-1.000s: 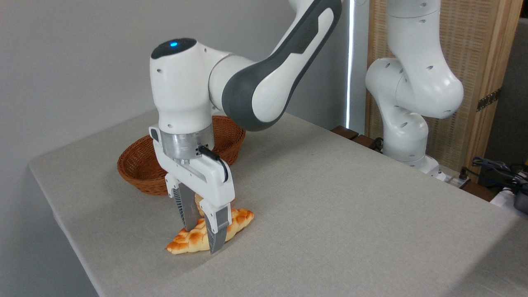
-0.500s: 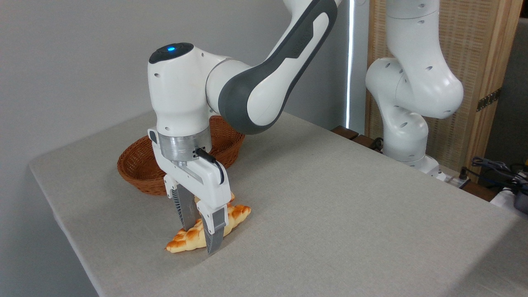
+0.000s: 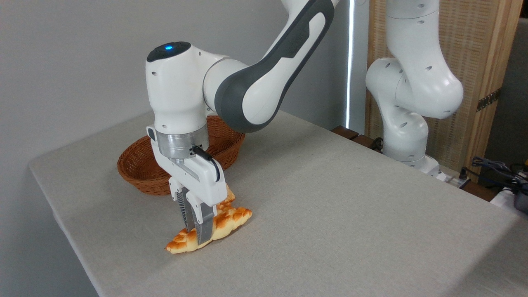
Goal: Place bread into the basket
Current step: 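Close the gripper on the croissant's middle and lift it, then carry the held croissant over the woven basket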
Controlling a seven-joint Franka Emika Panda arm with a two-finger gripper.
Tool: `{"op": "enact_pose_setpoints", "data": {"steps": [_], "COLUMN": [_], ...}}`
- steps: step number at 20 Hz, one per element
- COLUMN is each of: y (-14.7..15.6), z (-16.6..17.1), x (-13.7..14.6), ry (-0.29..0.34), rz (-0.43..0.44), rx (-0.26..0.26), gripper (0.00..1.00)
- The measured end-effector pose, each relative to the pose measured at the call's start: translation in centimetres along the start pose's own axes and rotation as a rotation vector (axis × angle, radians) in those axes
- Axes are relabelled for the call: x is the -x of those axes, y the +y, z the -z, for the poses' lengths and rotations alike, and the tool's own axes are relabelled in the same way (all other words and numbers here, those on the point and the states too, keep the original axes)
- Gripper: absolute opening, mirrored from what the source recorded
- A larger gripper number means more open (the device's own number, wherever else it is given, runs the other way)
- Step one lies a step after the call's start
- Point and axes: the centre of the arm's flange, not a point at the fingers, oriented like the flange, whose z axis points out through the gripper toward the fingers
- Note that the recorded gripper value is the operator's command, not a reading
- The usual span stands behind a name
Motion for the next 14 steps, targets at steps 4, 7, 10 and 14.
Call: {"op": "enact_pose_setpoints", "data": {"steps": [4, 7, 10, 14], "y": [0.0, -0.1, -0.3, -1.2], "z": [0.0, 0.2, 0.9, 2.5], "x": [0.0, -0.1, -0.3, -0.7], "ry": [0.0, 0.004, 0.015, 0.045], "rz": [0.0, -0.001, 0.001, 0.01], "rx": [0.0, -0.003, -0.011, -0.035], "gripper": [0.23, 0.23, 0.23, 0.23]}}
